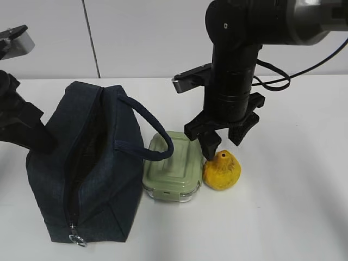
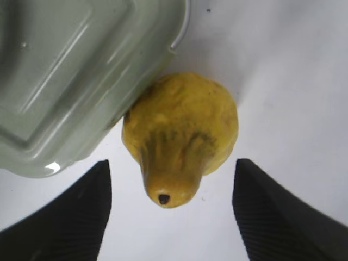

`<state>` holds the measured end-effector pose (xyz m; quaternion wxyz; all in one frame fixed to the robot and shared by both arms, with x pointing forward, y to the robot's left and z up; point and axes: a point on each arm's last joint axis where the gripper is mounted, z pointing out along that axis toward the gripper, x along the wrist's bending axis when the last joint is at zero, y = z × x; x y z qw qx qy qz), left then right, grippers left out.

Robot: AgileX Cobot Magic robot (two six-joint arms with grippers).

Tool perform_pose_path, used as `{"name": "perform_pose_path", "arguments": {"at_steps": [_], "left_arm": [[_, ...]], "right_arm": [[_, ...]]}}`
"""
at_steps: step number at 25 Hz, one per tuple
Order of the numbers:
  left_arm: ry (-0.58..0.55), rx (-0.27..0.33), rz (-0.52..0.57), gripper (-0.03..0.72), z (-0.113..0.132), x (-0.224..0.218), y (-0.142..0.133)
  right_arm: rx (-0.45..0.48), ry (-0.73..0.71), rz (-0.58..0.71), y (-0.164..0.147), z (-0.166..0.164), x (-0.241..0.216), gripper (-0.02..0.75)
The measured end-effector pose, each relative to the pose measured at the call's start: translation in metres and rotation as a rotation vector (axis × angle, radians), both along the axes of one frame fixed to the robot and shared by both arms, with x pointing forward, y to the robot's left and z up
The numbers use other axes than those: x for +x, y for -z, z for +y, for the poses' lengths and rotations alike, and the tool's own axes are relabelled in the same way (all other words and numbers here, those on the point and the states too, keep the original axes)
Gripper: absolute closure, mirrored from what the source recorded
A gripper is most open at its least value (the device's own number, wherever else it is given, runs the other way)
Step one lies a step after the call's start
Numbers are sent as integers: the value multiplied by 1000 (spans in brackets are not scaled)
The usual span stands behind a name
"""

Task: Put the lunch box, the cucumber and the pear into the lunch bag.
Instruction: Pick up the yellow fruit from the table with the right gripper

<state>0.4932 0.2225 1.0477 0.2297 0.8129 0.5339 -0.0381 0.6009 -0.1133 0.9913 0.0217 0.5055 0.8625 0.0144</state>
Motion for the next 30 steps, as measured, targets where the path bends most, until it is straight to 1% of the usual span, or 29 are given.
{"name": "perform_pose_path", "arguments": {"at_steps": [6,16,19,24,26,30], "left_arm": [[0,0,0,665,0,0,0],[1,1,-1,666,0,0,0],[1,2,-1,666,0,0,0],[2,3,-1,666,0,0,0],[2,3,-1,666,0,0,0],[2,4,-1,666,0,0,0]], "right_arm": [[-20,0,40,11,-3,-6,213],[-18,0,37,18,-2,-4,258],[-11,-1,24,18,-1,-2,290],[-8,-1,18,18,-1,-2,368],[-8,-1,18,18,-1,-2,411],[-9,-4,16,18,-1,-2,573]]}}
